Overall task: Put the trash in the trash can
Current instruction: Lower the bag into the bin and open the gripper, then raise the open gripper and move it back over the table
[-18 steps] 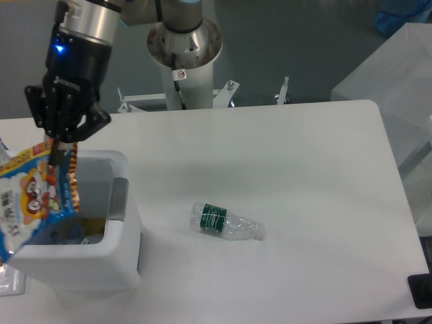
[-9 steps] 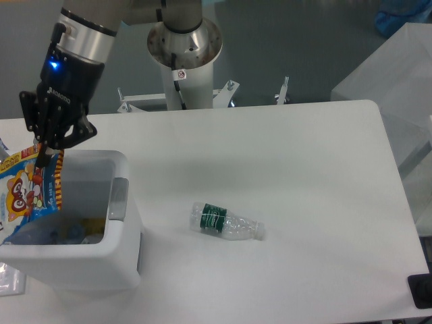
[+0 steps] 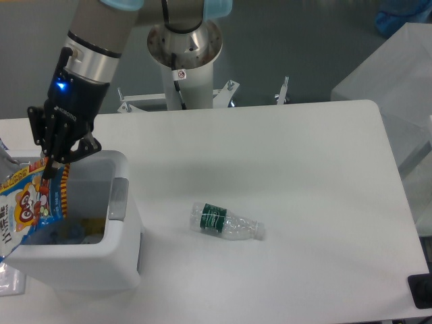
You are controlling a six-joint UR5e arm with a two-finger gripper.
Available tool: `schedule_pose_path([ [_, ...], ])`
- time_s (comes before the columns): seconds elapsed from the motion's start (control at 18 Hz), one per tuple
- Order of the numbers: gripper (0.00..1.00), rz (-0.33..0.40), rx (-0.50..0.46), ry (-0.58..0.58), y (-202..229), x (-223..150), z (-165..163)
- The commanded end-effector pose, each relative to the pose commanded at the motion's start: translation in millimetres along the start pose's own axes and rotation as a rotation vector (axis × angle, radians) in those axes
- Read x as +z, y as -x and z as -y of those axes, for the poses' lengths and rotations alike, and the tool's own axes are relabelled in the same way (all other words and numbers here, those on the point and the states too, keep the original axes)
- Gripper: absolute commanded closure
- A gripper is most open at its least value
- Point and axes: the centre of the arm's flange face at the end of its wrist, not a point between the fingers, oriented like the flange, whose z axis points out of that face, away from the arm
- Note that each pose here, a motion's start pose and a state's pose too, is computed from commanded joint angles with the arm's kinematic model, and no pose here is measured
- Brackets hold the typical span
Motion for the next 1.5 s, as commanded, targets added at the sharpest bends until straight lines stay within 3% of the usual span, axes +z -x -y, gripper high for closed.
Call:
schedule_pose_path([
  [0.17,0.76,-0.003,-0.012,0.004,1.4,0.7,-3.6],
  [0.22,0.55,-0.008,-0.012,0.004,1.5,1.8,-5.5],
  [0.39,0.31,-0.003,-0.02,0.002,3.5,0.0,-5.8],
  [0.72,0.22,0.019,-0.036,-0.009,12.2,-12.1,-5.8],
  [0.83,0.14,0.06,-0.075,-0.034,28.6,-32.3,-1.2],
  [1.0,0.01,0.129,-0.204,-0.05,68.6,-58.3,-13.6],
  [1.17,0.0,0.192,-0.351,-0.059,110.0,-80.5,-35.9],
  [1.5,0.0,0.289,-0.65,-0.043,178.9,-107.0,-113.7],
])
